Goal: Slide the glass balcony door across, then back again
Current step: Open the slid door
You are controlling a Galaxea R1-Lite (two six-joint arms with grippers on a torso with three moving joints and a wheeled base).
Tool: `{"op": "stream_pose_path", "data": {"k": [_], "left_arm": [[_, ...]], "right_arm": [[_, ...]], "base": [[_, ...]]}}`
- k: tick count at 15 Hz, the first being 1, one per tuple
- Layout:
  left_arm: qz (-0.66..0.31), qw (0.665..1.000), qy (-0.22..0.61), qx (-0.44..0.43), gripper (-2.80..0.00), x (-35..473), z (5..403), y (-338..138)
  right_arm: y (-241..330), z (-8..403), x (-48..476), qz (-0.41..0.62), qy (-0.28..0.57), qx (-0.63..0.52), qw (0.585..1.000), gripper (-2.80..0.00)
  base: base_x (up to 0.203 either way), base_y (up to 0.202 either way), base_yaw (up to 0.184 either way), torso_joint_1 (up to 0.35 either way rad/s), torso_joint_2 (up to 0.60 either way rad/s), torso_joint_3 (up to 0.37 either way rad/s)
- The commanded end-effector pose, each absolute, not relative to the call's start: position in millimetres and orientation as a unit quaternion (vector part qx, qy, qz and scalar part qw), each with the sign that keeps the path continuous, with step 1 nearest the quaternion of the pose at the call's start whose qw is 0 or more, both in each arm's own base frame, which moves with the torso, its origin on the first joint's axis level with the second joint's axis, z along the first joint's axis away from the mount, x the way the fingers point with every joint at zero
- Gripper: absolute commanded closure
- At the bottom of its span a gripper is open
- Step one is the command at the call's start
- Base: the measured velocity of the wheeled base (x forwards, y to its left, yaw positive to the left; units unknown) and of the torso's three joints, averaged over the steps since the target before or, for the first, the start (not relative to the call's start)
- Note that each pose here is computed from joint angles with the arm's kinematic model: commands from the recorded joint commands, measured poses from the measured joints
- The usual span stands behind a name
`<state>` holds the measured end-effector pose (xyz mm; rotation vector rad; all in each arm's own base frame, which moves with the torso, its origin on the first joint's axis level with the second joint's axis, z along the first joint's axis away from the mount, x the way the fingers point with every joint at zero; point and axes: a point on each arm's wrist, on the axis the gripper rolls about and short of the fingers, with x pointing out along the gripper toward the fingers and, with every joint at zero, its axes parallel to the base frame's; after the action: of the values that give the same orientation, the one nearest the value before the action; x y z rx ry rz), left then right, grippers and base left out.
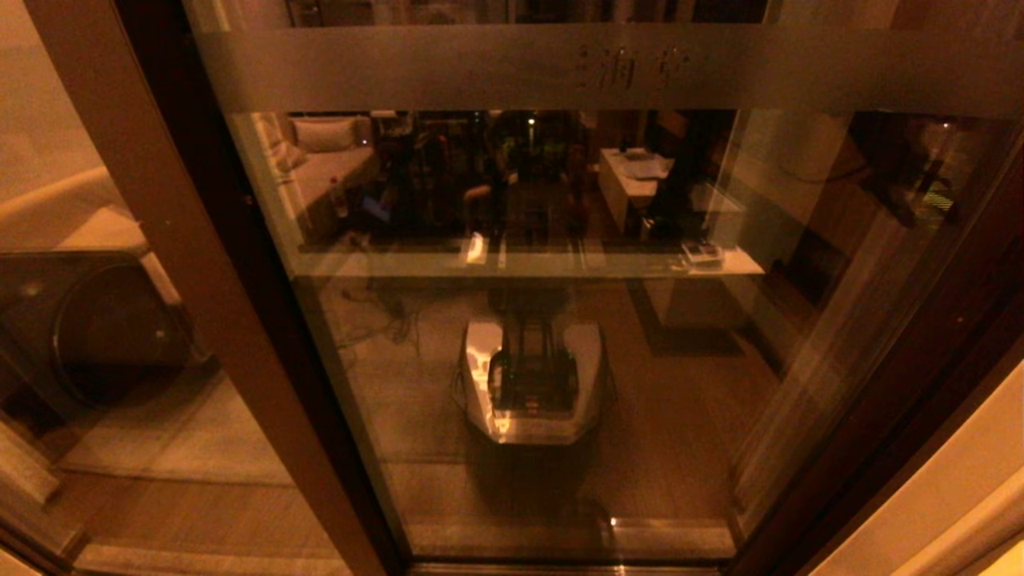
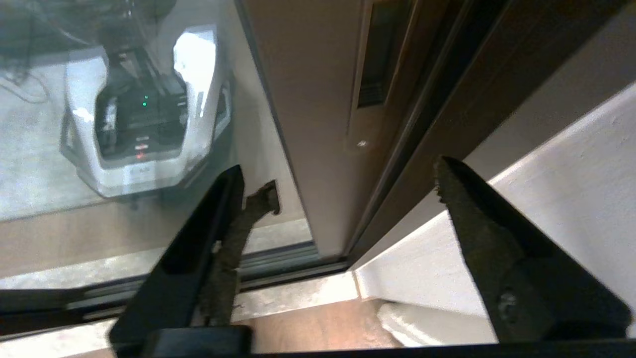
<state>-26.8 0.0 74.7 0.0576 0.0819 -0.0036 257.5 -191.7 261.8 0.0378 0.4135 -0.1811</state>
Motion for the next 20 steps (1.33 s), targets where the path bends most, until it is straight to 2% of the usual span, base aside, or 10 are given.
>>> {"op": "stream_pose_path", "data": {"k": [1, 13, 20], "left_arm": [[-0.002, 0.999, 0.041, 0.029, 0.0, -26.8, 74.5, 0.0], [-0.002, 0.999, 0.041, 0.029, 0.0, -26.8, 74.5, 0.0], [-0.003, 0.999, 0.041, 0.029, 0.0, -26.8, 74.5, 0.0]], "right_arm": [[-192.5, 261.4, 259.4, -0.086, 0.205, 0.016, 0.975, -2.8], [-181.0, 256.0, 282.5, -0.054, 0.21, 0.01, 0.976, -2.8], [-161.5, 260.1, 272.9, -0.042, 0.202, 0.03, 0.978, -2.8]], "base": [[0.0, 0.0, 0.0, 0.0, 0.0, 0.0], [0.0, 0.0, 0.0, 0.0, 0.0, 0.0], [0.0, 0.0, 0.0, 0.0, 0.0, 0.0]]}}
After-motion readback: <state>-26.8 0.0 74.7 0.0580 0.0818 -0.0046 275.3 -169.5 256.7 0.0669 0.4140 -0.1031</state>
